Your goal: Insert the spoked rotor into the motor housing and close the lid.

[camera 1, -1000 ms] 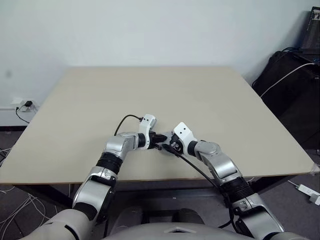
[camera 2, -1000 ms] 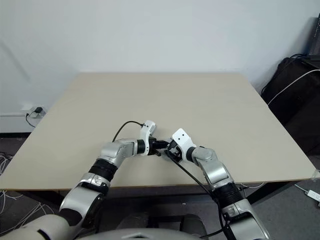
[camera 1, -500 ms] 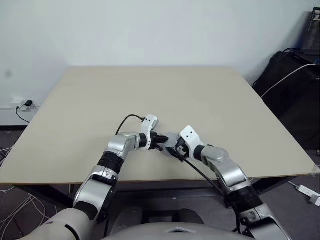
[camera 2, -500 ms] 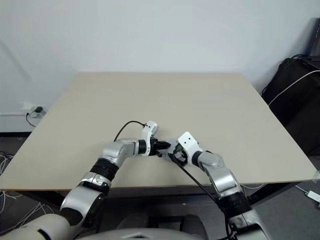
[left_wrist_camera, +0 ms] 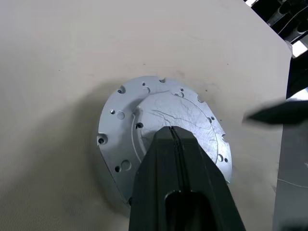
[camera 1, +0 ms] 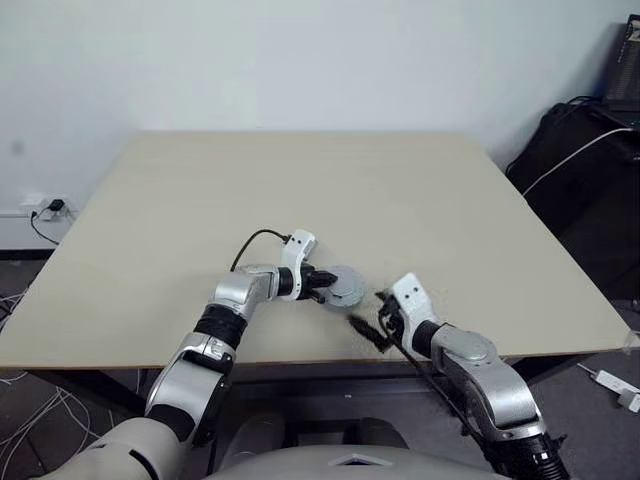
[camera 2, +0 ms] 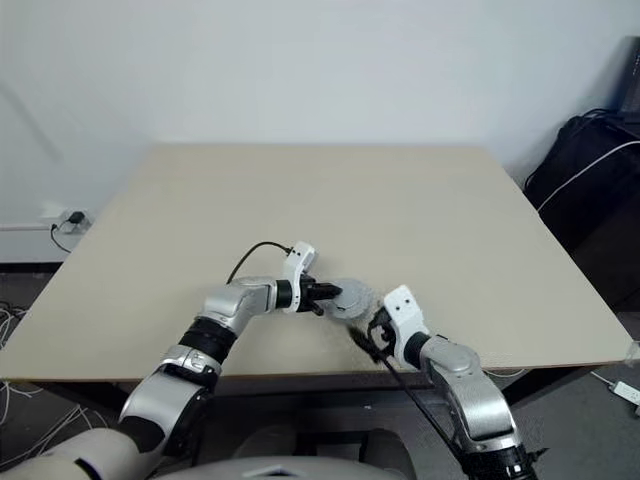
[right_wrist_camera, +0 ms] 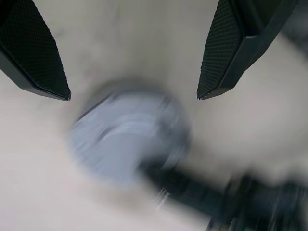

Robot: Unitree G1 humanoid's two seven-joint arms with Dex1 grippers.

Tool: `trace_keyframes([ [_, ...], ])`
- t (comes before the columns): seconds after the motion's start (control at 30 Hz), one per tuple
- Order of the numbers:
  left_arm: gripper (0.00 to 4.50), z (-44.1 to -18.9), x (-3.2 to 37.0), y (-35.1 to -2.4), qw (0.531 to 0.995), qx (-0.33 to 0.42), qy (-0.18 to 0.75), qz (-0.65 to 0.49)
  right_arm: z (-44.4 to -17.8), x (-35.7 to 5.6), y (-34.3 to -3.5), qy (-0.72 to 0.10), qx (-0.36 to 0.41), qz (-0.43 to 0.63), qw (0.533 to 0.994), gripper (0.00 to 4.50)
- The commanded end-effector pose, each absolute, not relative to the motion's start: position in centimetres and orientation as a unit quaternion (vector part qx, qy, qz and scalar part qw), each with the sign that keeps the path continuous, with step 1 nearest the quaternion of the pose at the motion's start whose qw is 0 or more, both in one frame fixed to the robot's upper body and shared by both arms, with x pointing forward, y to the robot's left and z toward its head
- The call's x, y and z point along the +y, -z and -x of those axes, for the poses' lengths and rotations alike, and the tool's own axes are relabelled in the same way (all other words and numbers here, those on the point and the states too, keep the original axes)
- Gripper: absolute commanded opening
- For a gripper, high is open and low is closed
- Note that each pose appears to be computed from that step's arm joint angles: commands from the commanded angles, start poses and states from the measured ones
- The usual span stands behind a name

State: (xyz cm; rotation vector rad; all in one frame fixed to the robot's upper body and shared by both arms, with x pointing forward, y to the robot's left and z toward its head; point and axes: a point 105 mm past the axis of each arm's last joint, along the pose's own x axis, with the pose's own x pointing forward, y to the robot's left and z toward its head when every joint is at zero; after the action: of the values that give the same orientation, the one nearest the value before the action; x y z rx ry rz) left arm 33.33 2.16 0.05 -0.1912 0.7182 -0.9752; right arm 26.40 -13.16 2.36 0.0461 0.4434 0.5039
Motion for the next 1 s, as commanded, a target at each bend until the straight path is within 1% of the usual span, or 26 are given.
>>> trace_keyframes([
  [0.03, 0.0, -32.0, 2.9, 2.3, 0.806, 0.383, 0.445, 0.07, -27.6, -15.0, -3.9, -0.157, 0.187, -0.108, 0.964, 4.48],
  [0.13, 0.0, -31.8, 2.9, 2.5, 0.804, 0.386, 0.448, 0.068, -27.7, -14.6, -2.9, -0.128, 0.22, -0.183, 0.95, 4.48],
  [0.27, 0.0, -31.7, 2.9, 2.5, 0.804, 0.387, 0.447, 0.066, -27.8, -13.3, -1.8, -0.131, 0.258, -0.219, 0.932, 4.48],
  [0.43, 0.0, -31.5, 2.9, 2.6, 0.803, 0.387, 0.448, 0.065, -28.4, -11.3, -1.4, -0.144, 0.275, -0.281, 0.908, 4.48],
  [0.63, 0.0, -31.4, 3.0, 2.6, 0.802, 0.389, 0.448, 0.065, -29.0, -10.2, -1.2, -0.154, 0.287, -0.308, 0.894, 4.48],
  [0.8, 0.0, -31.3, 2.9, 2.6, 0.802, 0.388, 0.45, 0.065, -29.9, -9.7, -0.7, -0.144, 0.294, -0.317, 0.89, 4.48],
  [0.87, 0.0, -31.3, 2.8, 2.6, 0.801, 0.387, 0.451, 0.065, -30.1, -9.5, -0.6, -0.142, 0.299, -0.335, 0.882, 4.48],
  [1.0, 0.0, -31.3, 2.8, 2.6, 0.801, 0.387, 0.451, 0.065, -29.9, -8.6, -0.8, -0.167, 0.309, -0.379, 0.856, 4.48],
])
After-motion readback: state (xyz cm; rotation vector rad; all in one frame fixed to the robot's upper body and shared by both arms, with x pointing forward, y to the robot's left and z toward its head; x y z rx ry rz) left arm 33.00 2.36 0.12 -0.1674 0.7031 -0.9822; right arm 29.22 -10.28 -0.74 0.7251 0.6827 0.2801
